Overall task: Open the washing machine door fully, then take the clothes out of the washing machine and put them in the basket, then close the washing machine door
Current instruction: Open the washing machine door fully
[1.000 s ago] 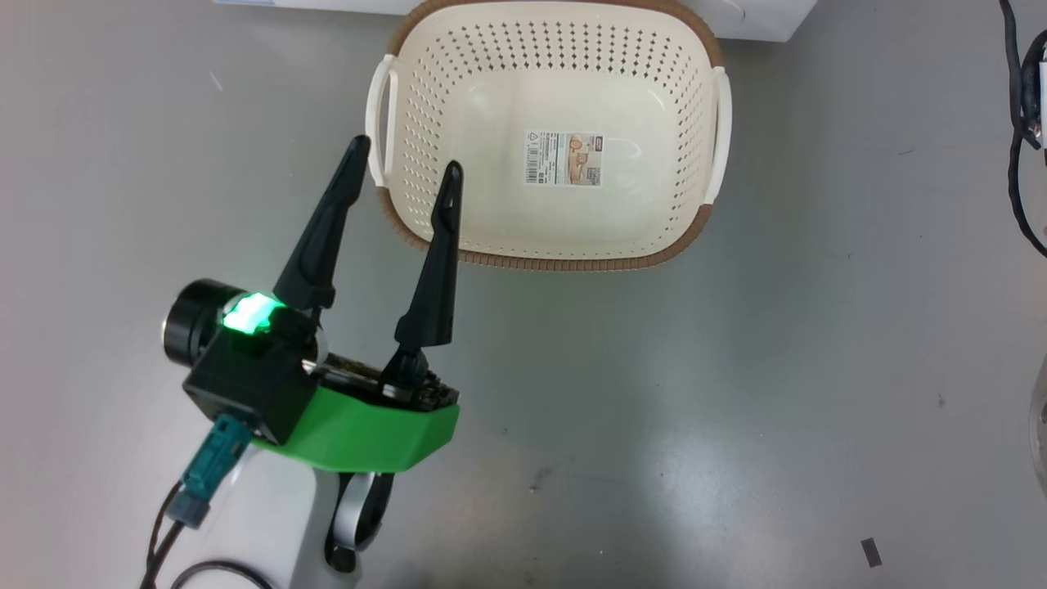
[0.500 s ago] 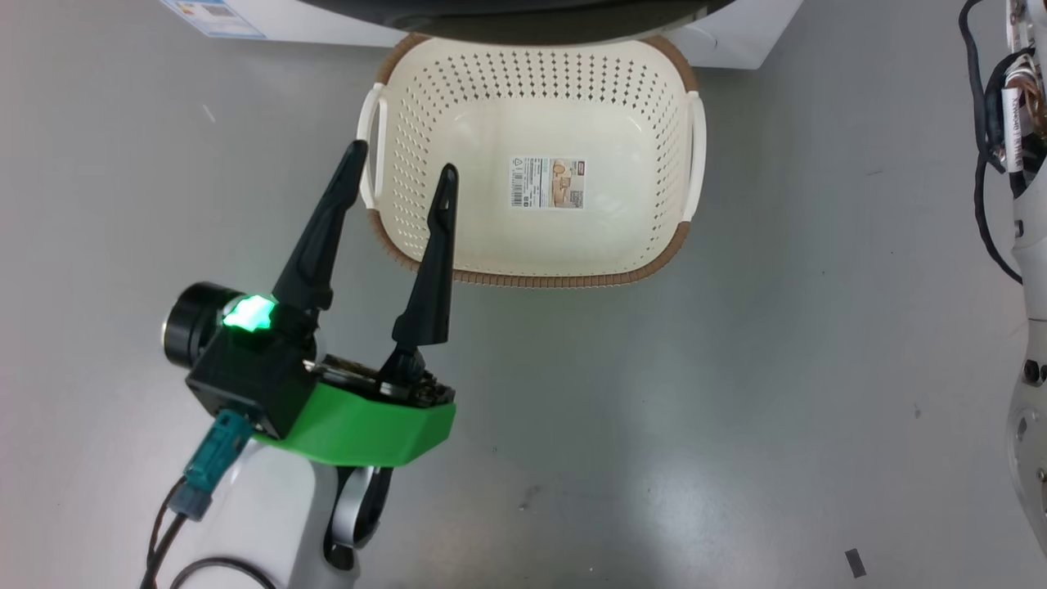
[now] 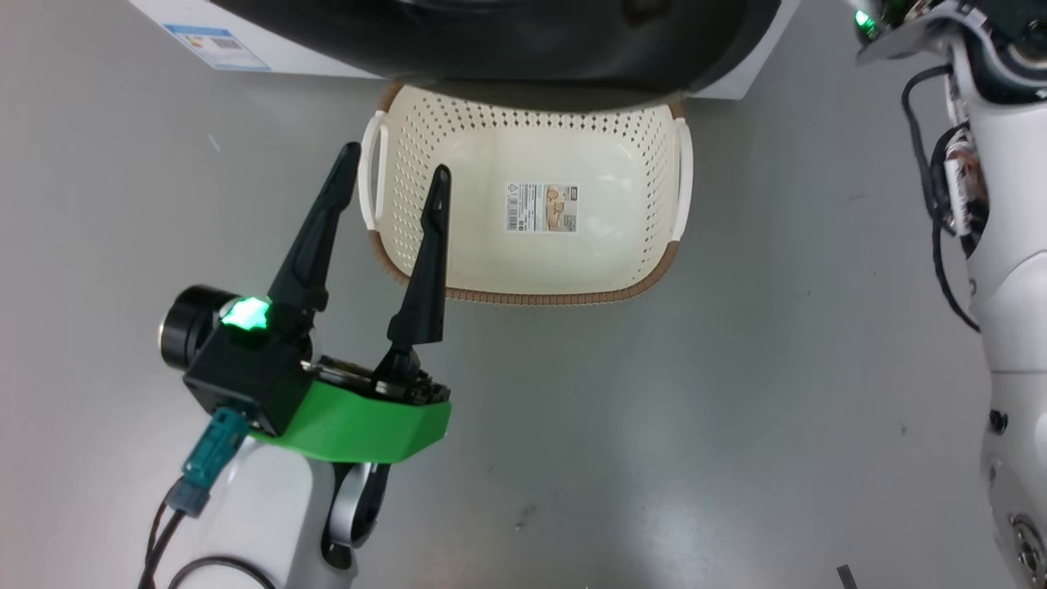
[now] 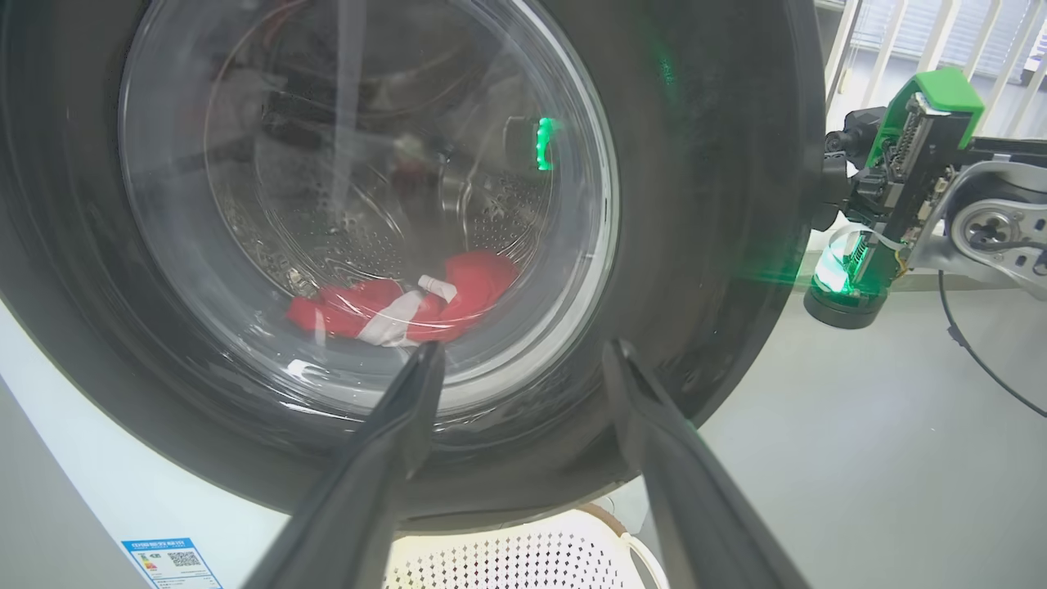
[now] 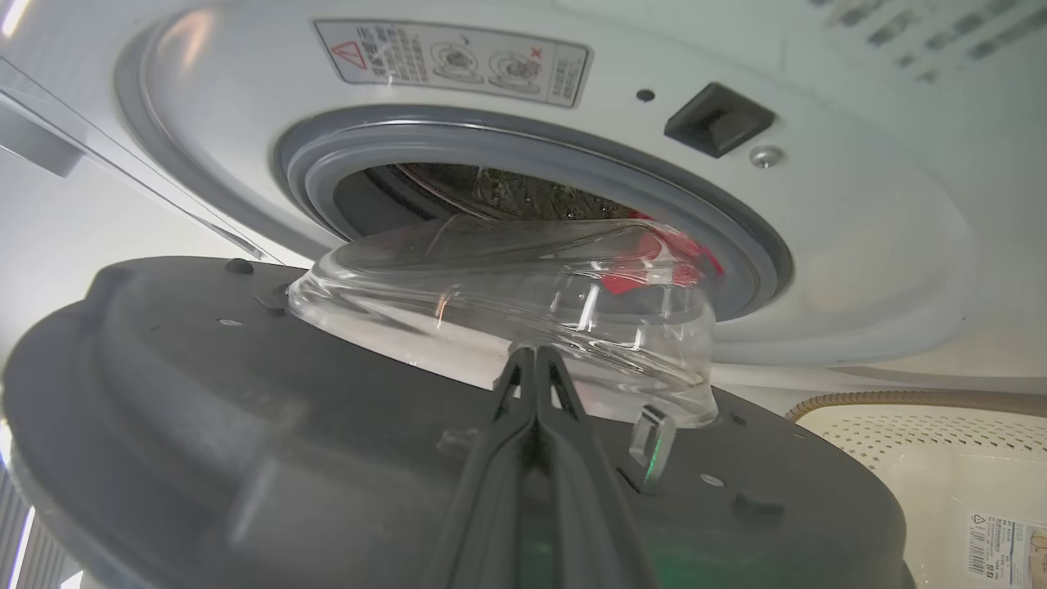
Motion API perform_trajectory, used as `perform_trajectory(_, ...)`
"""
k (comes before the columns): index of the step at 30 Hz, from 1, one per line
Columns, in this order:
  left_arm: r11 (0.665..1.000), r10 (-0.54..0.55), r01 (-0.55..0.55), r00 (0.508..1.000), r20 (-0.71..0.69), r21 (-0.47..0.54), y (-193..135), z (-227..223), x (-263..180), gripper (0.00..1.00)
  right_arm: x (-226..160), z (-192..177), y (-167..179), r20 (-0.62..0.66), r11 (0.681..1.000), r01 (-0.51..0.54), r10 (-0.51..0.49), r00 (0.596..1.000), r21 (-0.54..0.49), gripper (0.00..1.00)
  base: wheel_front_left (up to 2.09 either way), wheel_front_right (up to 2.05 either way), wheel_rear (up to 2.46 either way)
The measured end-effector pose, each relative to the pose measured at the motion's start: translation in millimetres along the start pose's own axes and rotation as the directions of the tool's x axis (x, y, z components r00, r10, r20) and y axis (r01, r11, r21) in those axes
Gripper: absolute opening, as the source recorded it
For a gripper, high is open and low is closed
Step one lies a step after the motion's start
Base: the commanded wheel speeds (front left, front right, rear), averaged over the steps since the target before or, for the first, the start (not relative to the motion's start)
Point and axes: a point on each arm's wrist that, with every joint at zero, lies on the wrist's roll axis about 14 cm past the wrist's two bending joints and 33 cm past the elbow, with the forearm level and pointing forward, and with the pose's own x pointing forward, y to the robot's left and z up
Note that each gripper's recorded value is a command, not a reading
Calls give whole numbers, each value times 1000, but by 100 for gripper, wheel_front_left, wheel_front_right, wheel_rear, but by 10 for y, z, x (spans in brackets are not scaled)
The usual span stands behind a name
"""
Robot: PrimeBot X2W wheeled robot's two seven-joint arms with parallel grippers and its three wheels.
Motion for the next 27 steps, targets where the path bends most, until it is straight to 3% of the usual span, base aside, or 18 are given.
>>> perform_trajectory(27, 1000, 18, -17, 999, 37, -15, -18, 244, -96, 100, -217, -312, 164, -32, 1000, 0, -1, 999, -6, 0, 0, 0, 0)
